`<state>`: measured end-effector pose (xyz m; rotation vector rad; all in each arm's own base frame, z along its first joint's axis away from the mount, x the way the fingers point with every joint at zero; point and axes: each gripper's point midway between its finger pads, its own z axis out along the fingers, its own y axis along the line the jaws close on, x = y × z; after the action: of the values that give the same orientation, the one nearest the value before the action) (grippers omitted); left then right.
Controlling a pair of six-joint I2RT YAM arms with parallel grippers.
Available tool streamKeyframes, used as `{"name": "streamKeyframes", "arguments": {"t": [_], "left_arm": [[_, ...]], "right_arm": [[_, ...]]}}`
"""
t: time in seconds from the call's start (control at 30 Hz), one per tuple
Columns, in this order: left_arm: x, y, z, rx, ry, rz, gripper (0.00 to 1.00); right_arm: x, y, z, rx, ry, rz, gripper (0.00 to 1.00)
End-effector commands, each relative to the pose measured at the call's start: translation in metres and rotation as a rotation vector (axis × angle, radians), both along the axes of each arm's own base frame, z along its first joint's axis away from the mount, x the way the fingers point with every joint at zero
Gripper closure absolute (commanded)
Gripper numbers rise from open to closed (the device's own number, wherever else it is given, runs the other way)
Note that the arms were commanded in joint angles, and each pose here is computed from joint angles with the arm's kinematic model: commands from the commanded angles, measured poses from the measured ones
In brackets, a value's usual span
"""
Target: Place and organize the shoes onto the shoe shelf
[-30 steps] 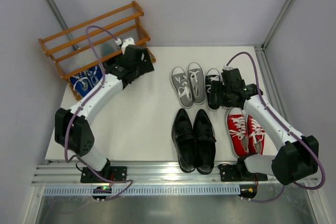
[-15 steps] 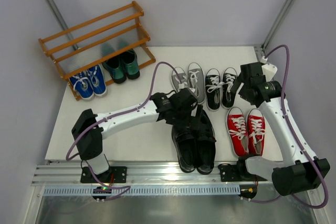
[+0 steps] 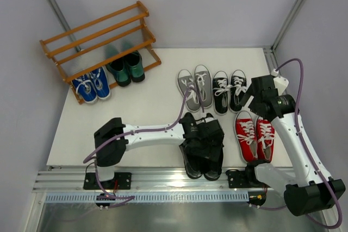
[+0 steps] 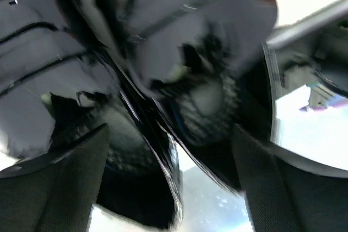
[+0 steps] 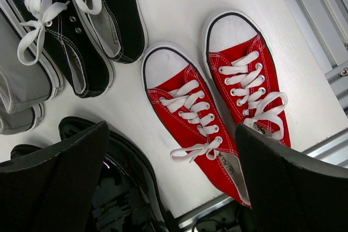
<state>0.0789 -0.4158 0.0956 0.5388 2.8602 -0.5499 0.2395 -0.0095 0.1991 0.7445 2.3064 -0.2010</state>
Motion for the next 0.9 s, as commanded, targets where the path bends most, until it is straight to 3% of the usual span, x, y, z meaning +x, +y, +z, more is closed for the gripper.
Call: {"name": "streamKeyframes", "arguments": {"t": [0.0,0.07,0.1,0.13,0.23,0.33,0.47,0.67,0.87], "left_arm": [[-0.001,0.007,-0.036,0.051,0.053,0.112,0.14],[-0.006,0.000,-0.050,0.052,0.116,0.124,0.43],[-0.007,-0.002,-0.049,0.047,0.117,0.122,0.85],[-0.008,-0.001,-0.047,0.049,0.108,0.124,1.00],[0.005,0.006,-0.013,0.061,-0.024,0.150,1.00],[0.019,0.005,0.055,-0.003,-0.167,0.155,1.00],[0.028,0.037,0.127,-0.021,-0.305,0.191,1.00],[0.077,0.118,0.202,-0.007,-0.521,0.361,1.00],[0.164,0.212,0.250,0.003,-0.661,0.538,1.00]], "right_arm": [[-0.009,0.002,0.002,0.028,-0.027,0.013,0.03],[-0.013,0.006,-0.001,0.047,-0.025,0.036,0.06],[-0.015,0.007,0.000,0.050,-0.034,0.043,0.08],[-0.016,0.008,0.001,0.053,-0.039,0.050,0.10],[-0.018,0.010,0.006,0.064,-0.056,0.071,0.16],[-0.019,0.012,0.010,0.072,-0.069,0.093,0.18],[-0.018,0.016,0.016,0.083,-0.077,0.118,0.19],[-0.013,0.025,0.028,0.111,-0.104,0.166,0.21],[-0.001,0.034,0.038,0.127,-0.122,0.223,0.23]]}}
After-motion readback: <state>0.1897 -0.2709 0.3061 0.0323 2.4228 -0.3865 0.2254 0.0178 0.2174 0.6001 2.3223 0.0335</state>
